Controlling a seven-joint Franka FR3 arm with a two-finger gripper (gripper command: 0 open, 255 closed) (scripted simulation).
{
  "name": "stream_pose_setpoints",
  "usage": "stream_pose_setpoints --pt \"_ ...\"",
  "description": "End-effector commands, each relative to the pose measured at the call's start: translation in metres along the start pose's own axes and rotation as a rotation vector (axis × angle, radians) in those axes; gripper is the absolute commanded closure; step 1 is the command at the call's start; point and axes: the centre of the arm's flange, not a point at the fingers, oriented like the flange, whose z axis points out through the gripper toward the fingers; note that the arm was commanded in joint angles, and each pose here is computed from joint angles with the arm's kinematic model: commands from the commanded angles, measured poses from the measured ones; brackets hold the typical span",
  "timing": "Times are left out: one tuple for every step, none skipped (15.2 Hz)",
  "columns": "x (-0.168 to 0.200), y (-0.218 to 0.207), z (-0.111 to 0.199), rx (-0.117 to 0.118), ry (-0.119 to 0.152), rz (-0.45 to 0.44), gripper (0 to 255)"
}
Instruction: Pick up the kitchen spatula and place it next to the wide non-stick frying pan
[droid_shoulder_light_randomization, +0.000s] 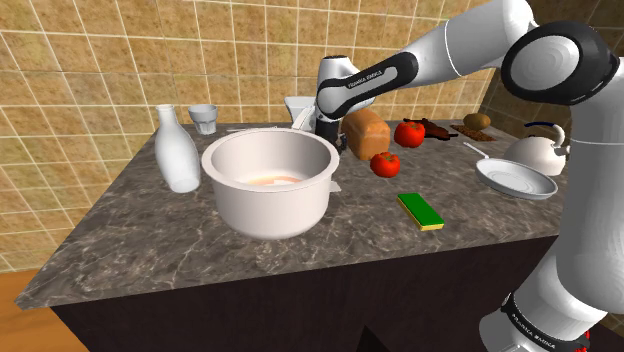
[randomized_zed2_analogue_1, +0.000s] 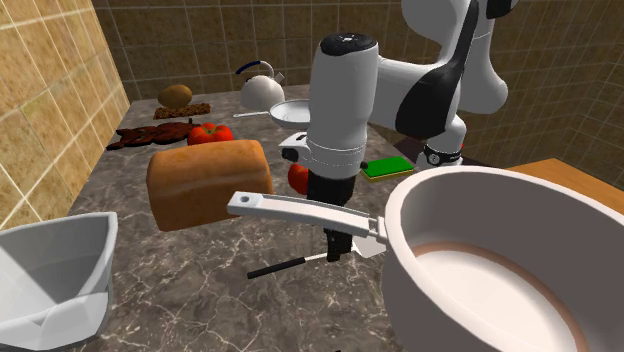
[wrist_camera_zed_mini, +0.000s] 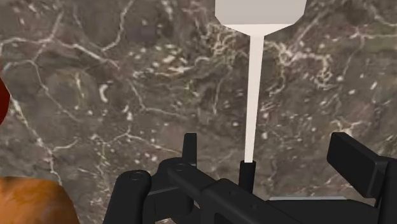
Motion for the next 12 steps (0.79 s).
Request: stream_pose_setpoints --pt "0.001 -0.001 0.009 0.0 0.001 0.001 0" --pt "0.001 -0.001 0.015 0.0 0.001 0.001 0" --pt "0.001 -0.001 0.02 0.0 0.001 0.001 0" --pt "0.001 -0.001 0.025 0.0 0.001 0.001 0" --pt "0.001 -0.001 0.028 0.0 0.001 0.001 0" --pt "0.001 -0.001 0.028 0.0 0.001 0.001 0" --pt "0.001 -0.001 0.028 0.0 0.001 0.001 0" --pt "0.001 -0.001 0.028 0.0 0.001 0.001 0" --pt "0.001 -0.001 0.028 0.0 0.001 0.001 0" --pt "0.001 -0.001 0.028 0.0 0.001 0.001 0" --pt "0.001 -0.001 0.028 0.0 0.001 0.001 0" --pt "0.001 -0.001 0.028 0.0 0.001 0.001 0"
